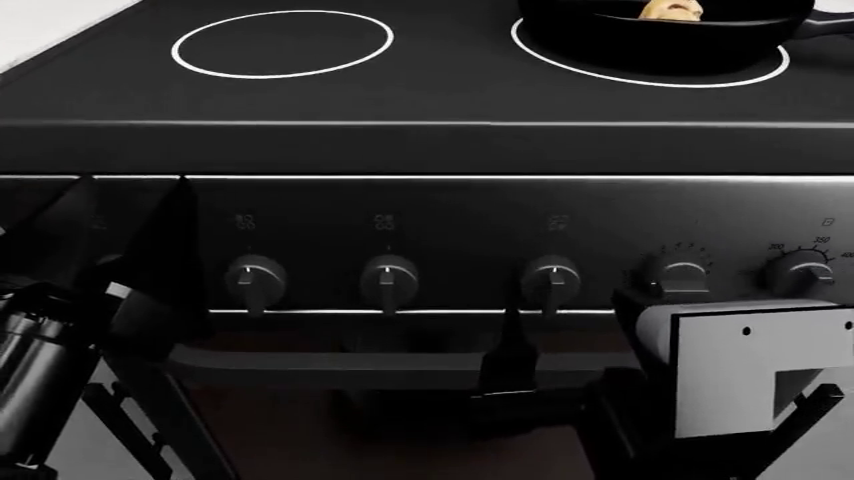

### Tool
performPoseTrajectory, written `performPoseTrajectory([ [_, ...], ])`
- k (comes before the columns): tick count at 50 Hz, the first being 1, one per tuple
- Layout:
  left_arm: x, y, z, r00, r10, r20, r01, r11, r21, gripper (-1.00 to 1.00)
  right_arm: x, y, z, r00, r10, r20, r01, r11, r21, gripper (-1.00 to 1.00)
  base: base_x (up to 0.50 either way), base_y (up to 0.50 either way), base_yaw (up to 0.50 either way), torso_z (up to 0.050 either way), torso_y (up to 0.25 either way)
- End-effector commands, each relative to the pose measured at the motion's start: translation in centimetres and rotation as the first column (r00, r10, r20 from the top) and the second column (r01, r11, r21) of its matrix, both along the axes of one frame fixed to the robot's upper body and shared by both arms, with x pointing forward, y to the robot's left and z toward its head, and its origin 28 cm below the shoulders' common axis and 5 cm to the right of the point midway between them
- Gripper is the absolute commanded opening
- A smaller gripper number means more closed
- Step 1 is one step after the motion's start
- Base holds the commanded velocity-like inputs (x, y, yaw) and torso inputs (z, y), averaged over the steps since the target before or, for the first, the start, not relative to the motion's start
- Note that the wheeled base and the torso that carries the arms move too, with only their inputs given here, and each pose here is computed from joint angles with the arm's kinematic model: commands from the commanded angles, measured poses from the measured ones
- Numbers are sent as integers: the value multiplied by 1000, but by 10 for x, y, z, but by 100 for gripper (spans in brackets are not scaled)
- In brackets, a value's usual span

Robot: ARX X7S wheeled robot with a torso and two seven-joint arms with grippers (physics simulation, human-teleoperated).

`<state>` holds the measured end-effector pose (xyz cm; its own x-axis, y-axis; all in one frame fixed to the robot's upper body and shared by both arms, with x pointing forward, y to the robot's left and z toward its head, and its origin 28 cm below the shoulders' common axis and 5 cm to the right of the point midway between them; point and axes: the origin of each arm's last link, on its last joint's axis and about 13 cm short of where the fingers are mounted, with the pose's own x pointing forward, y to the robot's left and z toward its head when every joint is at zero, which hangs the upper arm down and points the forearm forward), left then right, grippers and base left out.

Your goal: Pick the croissant and place it on the pan. Then turn on the stove to warm the croissant.

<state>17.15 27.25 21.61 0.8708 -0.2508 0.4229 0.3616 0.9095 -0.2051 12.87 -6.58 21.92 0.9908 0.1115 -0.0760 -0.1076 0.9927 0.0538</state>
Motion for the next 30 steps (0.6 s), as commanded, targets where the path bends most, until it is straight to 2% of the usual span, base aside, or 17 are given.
performPoseTrajectory([
  [1, 1, 0, -1, 1000, -1, -9, 1, 1000, -2, 100, 5, -2, -2, 1000, -4, 9, 4, 1000, 3, 100, 0, 0, 0, 0, 0],
  [24, 4, -1, -3, 1000, -3, -31, 3, 1000, -5, 100, 12, -1, -7, 999, 41, -7, -41, 999, 9, 100, 0, 0, 0, 0, 0],
  [25, 4, -1, -3, 999, -3, -32, 3, 1000, -6, 100, 12, -1, -7, 999, 43, -8, -43, 999, 8, -100, 0, 0, 0, 0, 0],
  [30, 5, -1, -3, 999, -1, -35, 1, 1000, -8, 100, 13, -1, -7, 999, 47, -8, -47, 999, 12, -100, 0, 0, 0, 0, 0],
])
